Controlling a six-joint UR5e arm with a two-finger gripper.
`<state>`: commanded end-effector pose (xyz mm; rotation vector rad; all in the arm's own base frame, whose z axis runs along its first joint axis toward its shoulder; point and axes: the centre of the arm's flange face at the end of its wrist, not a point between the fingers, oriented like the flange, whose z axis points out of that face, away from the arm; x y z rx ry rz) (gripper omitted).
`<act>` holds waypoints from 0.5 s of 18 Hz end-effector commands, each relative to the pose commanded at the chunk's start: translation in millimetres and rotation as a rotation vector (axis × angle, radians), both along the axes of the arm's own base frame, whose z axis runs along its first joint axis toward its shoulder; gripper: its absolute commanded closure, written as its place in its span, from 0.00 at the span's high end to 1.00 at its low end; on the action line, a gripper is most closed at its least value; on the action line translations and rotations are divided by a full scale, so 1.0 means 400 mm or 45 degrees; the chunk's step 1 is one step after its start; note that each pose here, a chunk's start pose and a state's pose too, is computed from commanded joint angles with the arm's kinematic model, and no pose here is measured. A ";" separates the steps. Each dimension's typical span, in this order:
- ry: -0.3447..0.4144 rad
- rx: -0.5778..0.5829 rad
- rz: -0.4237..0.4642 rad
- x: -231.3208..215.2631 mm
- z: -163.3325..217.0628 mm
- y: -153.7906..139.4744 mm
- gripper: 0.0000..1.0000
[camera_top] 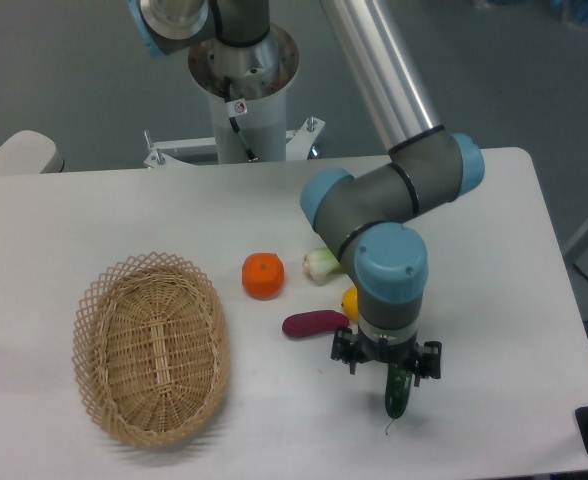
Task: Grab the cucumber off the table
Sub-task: 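Lower the open gripper around the cucumber and close on it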
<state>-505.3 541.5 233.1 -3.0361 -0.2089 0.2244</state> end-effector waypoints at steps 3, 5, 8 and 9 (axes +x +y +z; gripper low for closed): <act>-0.004 -0.009 -0.005 -0.017 -0.043 -0.016 1.00; 0.002 -0.017 -0.012 -0.017 -0.055 -0.018 1.00; 0.020 -0.079 -0.012 -0.017 -0.090 -0.033 1.00; 0.016 -0.087 -0.015 -0.011 -0.100 -0.031 1.00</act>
